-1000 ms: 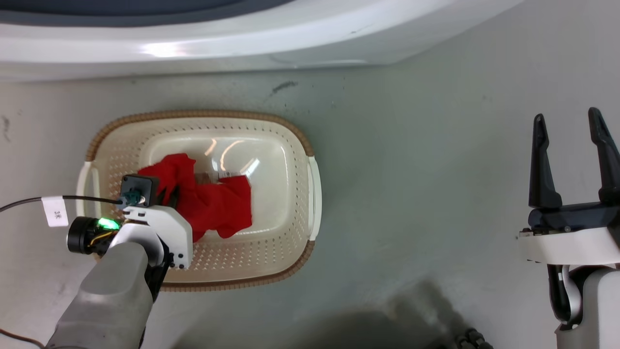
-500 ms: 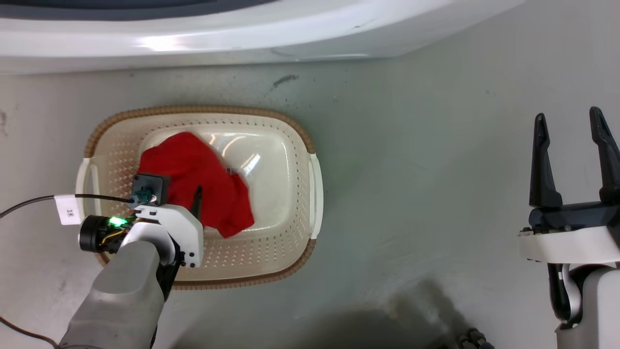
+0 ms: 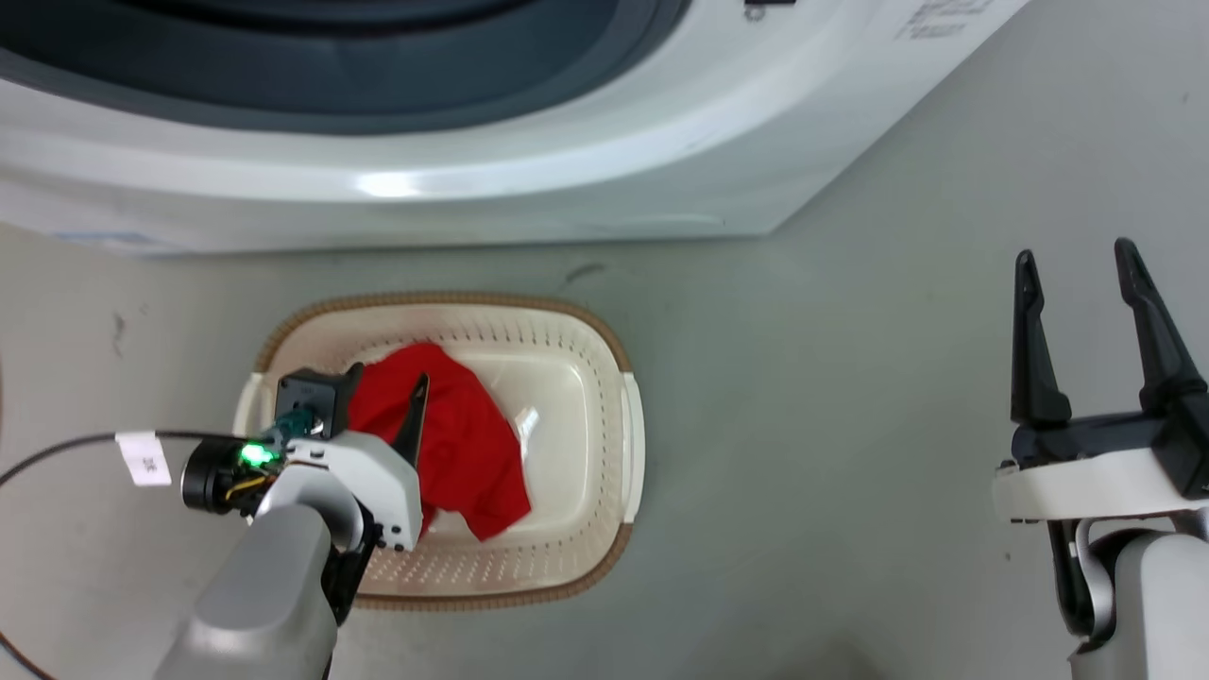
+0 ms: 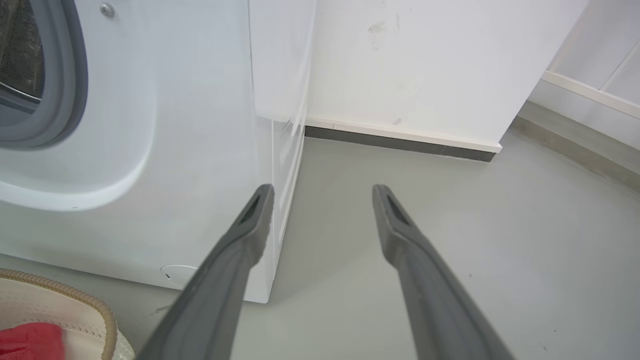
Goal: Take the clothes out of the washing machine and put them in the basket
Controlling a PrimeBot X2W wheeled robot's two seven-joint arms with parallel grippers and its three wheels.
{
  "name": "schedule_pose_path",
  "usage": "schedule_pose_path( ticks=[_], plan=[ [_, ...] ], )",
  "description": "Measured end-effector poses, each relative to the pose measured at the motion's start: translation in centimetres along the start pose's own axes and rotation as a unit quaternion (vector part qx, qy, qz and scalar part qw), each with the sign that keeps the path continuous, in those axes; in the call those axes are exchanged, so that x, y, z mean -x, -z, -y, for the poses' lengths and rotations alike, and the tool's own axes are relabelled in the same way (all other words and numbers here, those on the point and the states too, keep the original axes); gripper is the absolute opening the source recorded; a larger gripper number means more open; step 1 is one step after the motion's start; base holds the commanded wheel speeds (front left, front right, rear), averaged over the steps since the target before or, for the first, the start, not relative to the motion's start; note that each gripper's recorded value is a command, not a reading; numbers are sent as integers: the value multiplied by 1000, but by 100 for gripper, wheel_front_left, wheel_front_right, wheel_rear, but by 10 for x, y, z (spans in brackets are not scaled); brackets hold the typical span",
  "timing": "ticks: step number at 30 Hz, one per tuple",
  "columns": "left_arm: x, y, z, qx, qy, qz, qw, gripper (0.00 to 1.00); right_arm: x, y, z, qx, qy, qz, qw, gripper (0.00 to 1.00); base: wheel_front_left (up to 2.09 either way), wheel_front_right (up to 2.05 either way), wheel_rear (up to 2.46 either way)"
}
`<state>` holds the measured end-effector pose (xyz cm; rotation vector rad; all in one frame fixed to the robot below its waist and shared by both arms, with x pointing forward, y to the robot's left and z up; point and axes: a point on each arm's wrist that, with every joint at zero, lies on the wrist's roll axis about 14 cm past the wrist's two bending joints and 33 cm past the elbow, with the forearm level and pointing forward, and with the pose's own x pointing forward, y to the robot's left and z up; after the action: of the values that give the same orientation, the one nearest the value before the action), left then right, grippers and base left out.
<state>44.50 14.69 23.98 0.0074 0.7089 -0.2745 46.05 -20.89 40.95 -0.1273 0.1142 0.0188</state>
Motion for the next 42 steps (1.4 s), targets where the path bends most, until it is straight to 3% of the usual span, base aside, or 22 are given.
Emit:
schedule_pose_path(
  ticks=[10,24,29,35,42],
  plan=[
    [56,-60,3,-17,-8,115,993,100,24,-40,-1,-13,-1,40,999,100,0,0,0],
    [93,-152,16,-64,13,261,963,100,52,-59,10,-32,17,59,998,100,0,0,0],
    [79,-188,20,-95,32,288,952,100,60,-54,22,-36,34,51,997,100,0,0,0],
    [39,-235,14,-133,39,268,953,100,62,-36,31,-39,50,25,998,100,0,0,0],
    [-28,-272,-2,-160,34,187,969,100,55,-12,40,-46,66,-7,997,100,0,0,0]
  ],
)
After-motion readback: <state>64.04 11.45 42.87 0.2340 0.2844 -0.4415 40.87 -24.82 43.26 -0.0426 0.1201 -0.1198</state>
